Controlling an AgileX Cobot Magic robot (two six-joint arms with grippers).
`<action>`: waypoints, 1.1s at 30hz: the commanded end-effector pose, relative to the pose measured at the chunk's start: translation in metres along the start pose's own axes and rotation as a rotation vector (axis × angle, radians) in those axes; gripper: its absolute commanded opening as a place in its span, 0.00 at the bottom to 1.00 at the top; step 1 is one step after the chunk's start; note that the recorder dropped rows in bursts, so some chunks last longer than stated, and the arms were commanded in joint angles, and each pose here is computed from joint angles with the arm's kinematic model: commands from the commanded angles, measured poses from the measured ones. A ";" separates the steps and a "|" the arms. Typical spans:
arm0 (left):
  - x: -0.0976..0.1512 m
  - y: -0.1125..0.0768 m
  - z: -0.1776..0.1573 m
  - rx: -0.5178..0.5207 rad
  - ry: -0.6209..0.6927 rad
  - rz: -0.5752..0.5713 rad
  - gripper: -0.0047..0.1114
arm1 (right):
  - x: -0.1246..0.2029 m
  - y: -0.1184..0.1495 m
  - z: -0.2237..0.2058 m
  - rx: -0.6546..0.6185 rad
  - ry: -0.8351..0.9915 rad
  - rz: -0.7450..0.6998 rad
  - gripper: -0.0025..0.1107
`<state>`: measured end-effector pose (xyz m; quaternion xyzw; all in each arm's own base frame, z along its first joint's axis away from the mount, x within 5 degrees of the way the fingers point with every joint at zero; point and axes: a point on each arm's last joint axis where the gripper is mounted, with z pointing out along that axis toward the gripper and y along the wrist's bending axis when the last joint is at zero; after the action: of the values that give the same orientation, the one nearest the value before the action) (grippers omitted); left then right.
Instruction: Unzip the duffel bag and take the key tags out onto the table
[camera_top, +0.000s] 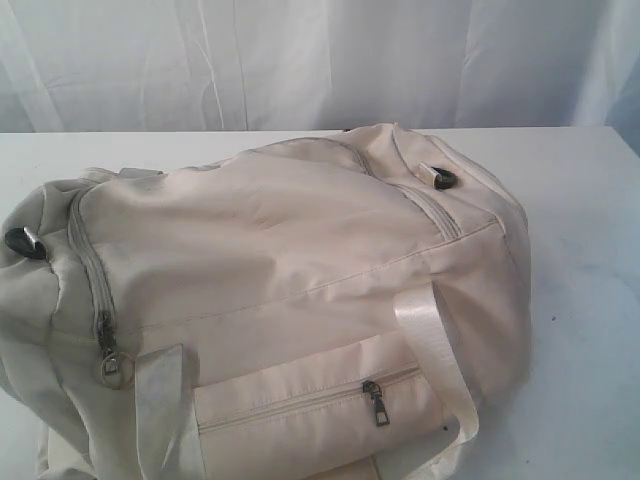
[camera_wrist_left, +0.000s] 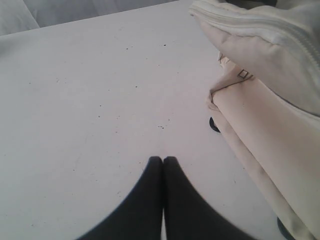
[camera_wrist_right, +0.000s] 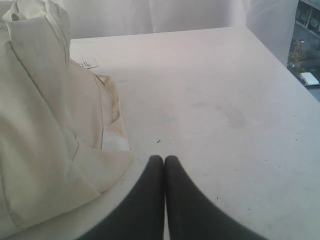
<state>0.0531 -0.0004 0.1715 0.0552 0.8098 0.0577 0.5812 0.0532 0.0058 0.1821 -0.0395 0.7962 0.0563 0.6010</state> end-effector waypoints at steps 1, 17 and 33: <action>0.002 0.000 0.000 0.000 0.000 -0.008 0.04 | 0.000 0.000 0.000 -0.001 -0.016 -0.005 0.02; -0.012 -0.007 -0.001 0.131 -0.113 -0.797 0.04 | 0.000 0.000 0.000 -0.001 -0.016 -0.005 0.02; -0.025 0.006 -0.004 0.047 -0.313 -0.752 0.04 | 0.000 0.000 0.000 -0.001 -0.016 -0.005 0.02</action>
<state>0.0576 -0.0025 0.1933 -0.2274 0.6963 -0.2066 0.6486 0.0532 0.0058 0.1821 -0.0395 0.7962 0.0563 0.6010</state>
